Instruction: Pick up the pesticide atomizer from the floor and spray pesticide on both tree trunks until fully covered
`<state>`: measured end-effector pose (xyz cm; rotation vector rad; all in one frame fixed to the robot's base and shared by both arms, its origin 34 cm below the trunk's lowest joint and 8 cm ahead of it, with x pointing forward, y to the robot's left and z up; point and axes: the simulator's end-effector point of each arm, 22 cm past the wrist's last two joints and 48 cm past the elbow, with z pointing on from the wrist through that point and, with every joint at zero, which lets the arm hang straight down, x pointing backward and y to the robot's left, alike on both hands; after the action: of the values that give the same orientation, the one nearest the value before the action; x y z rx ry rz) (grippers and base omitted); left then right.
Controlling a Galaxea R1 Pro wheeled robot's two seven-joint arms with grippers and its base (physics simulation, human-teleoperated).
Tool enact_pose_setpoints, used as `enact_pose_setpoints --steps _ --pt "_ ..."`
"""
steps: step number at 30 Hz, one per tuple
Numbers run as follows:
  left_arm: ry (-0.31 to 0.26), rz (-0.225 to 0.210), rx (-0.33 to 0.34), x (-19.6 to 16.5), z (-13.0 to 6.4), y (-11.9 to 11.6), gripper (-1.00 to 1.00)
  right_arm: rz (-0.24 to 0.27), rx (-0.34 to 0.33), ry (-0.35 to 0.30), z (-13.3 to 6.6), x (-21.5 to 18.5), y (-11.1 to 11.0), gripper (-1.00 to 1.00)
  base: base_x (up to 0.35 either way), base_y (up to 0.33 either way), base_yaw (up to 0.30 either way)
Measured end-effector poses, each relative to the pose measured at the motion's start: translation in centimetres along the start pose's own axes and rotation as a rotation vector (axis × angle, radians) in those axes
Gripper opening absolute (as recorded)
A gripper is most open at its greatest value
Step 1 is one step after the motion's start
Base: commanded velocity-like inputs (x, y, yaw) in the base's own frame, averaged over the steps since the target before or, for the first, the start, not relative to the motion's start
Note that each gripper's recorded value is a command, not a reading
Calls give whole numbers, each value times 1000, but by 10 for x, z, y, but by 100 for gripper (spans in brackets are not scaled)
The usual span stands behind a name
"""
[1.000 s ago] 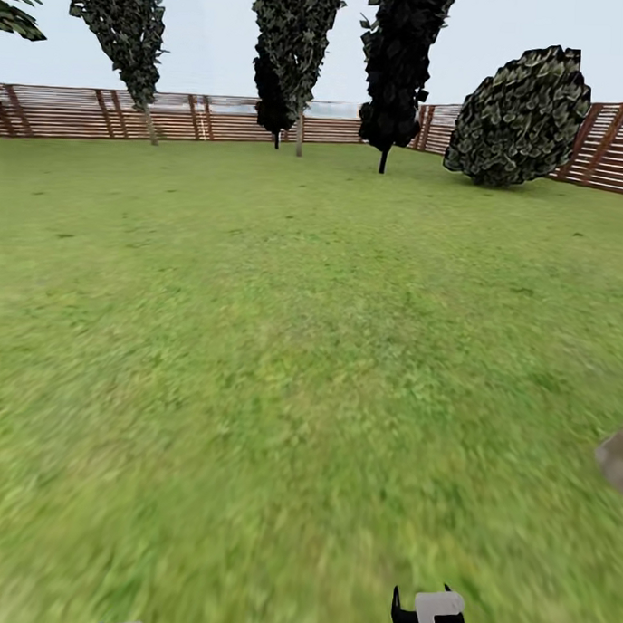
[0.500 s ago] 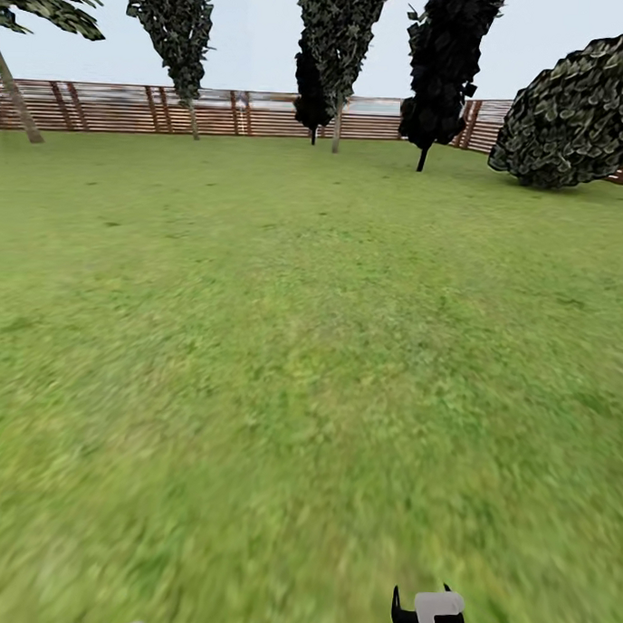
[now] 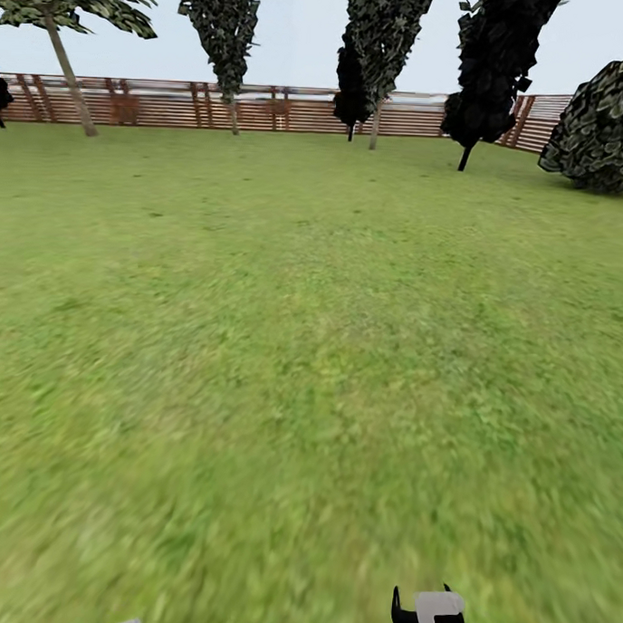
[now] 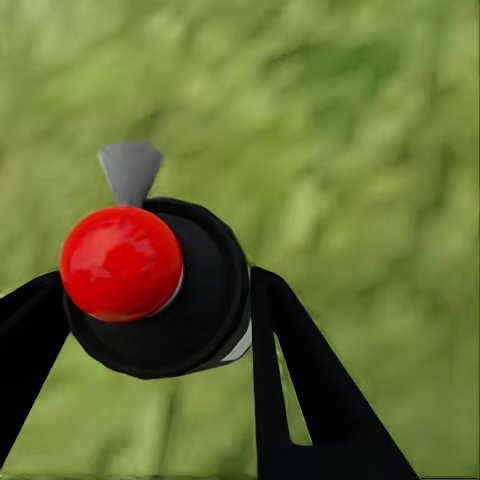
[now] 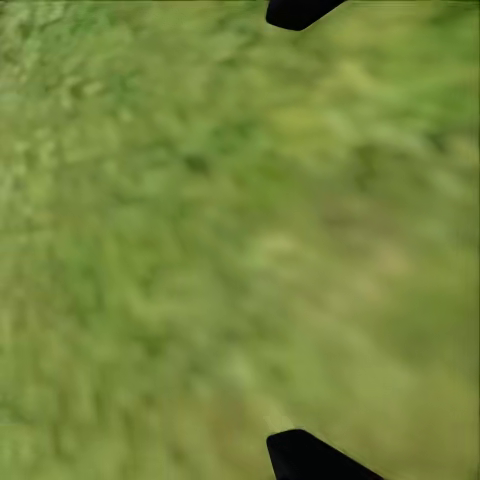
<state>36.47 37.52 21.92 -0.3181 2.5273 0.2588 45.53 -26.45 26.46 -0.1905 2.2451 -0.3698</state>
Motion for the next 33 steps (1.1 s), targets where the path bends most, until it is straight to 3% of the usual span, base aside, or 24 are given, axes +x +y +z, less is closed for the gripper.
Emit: enact_pose_setpoints --steps 14,33 --pt "24 11 13 13 -3 -2 -100 -2 -3 12 0 6 2 100 23 0 245" --pt "36 14 6 18 -3 1 -100 -4 -8 20 -1 9 4 100 312 83 275"
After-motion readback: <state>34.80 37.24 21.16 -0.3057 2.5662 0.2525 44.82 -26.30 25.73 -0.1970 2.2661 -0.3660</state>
